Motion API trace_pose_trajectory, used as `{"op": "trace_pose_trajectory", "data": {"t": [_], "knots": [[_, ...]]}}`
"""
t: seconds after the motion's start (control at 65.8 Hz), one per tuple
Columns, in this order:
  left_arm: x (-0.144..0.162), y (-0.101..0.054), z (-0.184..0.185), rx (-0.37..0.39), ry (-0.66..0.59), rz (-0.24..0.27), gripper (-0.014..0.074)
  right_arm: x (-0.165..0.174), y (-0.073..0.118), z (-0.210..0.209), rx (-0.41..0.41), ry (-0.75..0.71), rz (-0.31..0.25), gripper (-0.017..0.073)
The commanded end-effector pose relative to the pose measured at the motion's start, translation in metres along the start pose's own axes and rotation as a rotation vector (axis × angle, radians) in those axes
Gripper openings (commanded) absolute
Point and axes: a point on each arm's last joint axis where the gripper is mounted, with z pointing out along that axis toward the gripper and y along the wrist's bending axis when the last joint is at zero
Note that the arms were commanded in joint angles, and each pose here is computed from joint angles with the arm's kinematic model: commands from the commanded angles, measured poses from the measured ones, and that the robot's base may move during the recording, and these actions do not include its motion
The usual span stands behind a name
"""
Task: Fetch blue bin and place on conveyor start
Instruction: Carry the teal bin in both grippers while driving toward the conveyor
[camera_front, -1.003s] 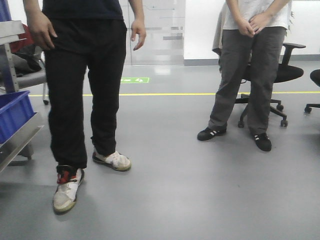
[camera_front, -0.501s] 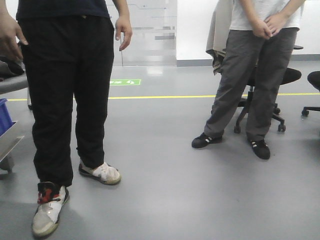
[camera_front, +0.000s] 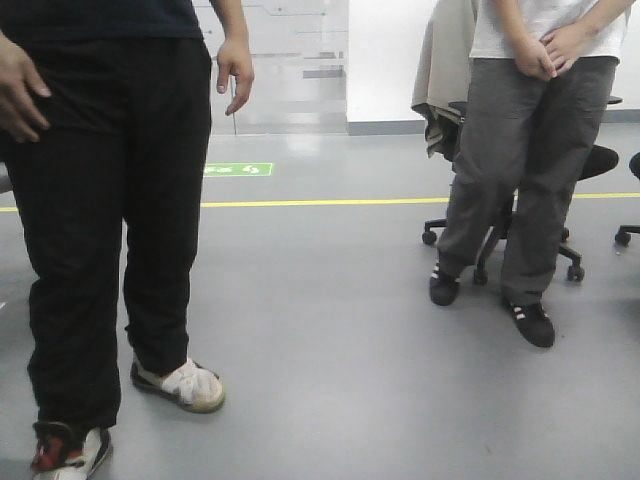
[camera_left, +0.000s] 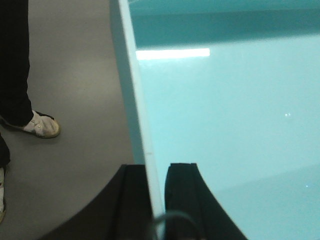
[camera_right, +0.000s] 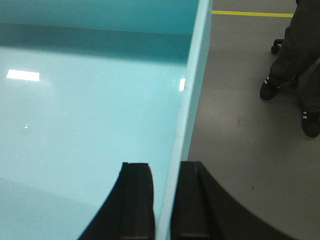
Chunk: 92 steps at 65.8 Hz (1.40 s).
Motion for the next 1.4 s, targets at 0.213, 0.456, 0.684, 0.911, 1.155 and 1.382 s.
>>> {"op": "trace_pose_trajectory", "data": {"t": [0.213,0.456,0.684,0.911,1.155,1.382], "knots": [[-0.0069,0.0043,-0.0089,-0.032,-0.071,0.037,-0.0111,-0.0057,-0.0025,-0.0087,0.034,-0.052,-0.045,-0.0152],[-0.0072,0.0052,-0.0089,-0.041,-0.074,0.042,-0.0111,-0.0057,-0.0025,-0.0087,0.034,-0.052,-0.045,-0.0152],[-0.0073,0.0055,-0.0089,-0.045,-0.075,0.045,-0.0111,-0.0057,-0.0025,-0.0087,0.034,-0.052,-0.045,-0.0152],[-0.0073,0.0055,-0.0089,-0.045,-0.075,0.045,-0.0111,-0.0057,-0.0025,-0.0087,0.034,-0.052,-0.045,-0.0152],[-0.0077,0.0066,-0.009,-0.057,-0.079,0.052,-0.0111,-0.0057,-0.0025,-0.0087,0.034,-0.052,-0.045,-0.0152],[-0.009,0.0104,-0.0094,-0.101,-0.091,0.078,-0.0111,-0.0057,-0.0025,-0.0087,0.034,-0.052,-0.045,-0.0152]]}}
